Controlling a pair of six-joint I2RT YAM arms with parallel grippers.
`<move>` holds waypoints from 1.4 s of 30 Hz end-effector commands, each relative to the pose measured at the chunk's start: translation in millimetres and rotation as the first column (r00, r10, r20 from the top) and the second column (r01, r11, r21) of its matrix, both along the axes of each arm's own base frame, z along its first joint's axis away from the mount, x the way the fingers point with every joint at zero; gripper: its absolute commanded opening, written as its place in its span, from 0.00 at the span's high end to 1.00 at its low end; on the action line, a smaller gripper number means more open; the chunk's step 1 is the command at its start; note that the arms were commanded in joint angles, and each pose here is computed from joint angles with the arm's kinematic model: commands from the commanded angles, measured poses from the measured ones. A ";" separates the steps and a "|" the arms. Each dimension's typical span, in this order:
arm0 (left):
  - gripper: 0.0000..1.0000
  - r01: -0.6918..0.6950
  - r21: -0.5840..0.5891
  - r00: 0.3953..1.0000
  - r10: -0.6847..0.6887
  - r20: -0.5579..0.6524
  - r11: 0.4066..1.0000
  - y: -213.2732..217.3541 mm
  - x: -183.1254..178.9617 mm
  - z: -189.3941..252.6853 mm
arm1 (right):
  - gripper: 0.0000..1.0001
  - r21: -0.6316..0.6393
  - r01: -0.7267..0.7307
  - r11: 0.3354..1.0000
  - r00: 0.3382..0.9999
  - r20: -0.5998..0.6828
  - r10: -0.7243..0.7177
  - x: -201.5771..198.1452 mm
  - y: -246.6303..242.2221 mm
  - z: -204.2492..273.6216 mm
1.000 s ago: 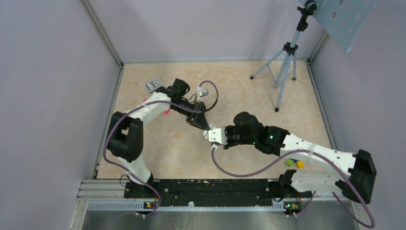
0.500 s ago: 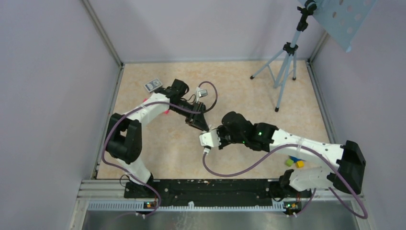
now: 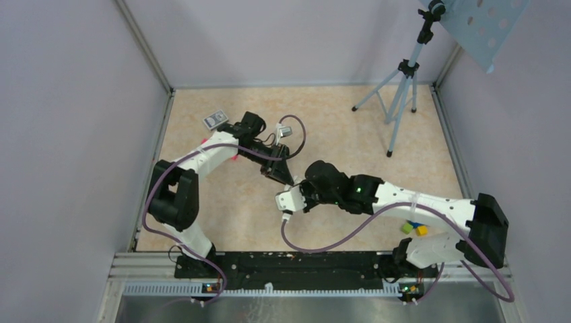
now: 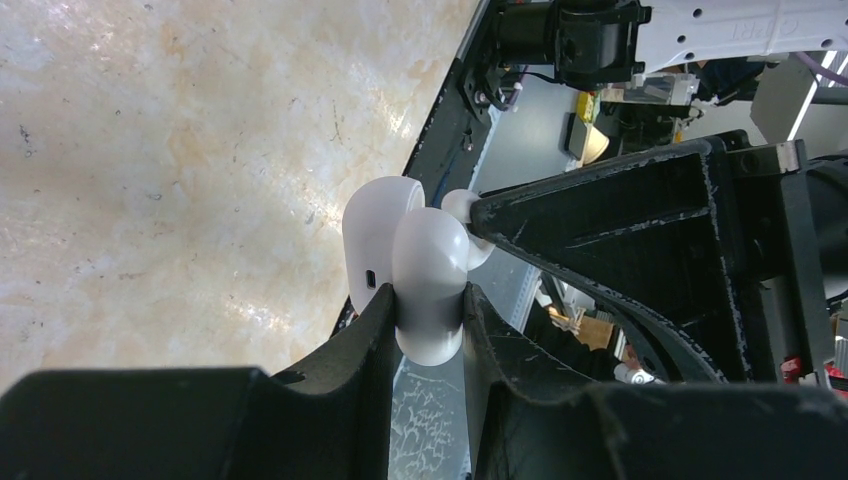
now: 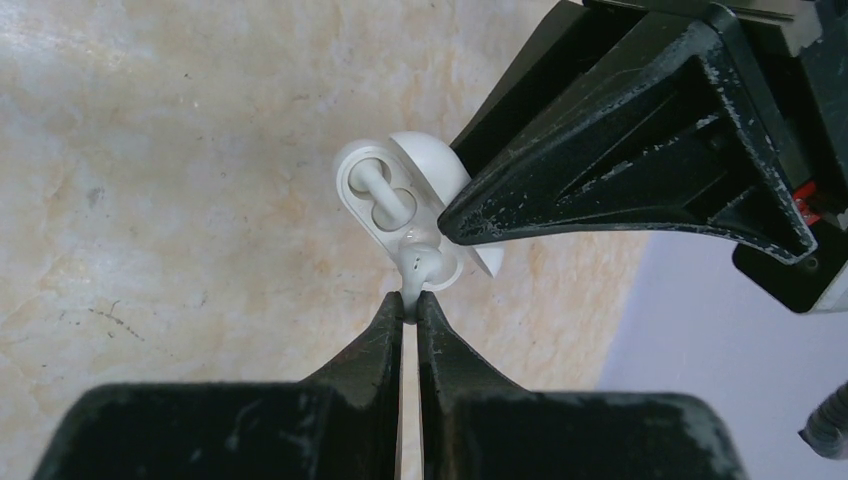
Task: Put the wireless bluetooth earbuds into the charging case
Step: Insert the left earbud into the left side groove of the charging case.
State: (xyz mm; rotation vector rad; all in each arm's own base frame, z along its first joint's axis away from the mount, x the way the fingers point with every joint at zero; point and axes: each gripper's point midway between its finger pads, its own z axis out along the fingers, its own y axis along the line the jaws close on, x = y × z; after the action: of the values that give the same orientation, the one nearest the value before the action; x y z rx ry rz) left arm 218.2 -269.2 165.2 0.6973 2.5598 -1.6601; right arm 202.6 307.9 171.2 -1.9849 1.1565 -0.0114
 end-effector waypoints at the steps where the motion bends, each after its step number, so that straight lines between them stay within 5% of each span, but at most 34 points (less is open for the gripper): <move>1: 1.00 0.012 -0.031 0.999 -0.011 0.037 0.999 -0.5 -6.1 15.2 | 1.00 0.060 -0.024 0.998 0.998 0.058 0.020 5.7 17.7 25.6; 42: 1.00 0.023 -0.034 0.998 -0.021 0.053 0.999 -1.5 -9.6 19.0 | 1.00 -0.029 -0.027 0.999 0.995 0.098 0.030 9.2 15.0 1.9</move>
State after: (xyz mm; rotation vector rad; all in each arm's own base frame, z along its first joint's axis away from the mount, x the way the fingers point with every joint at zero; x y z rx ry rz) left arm 215.2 -269.1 167.4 0.7157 2.5556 -1.6323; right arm 212.5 319.1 171.9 -1.9920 1.0854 -0.0946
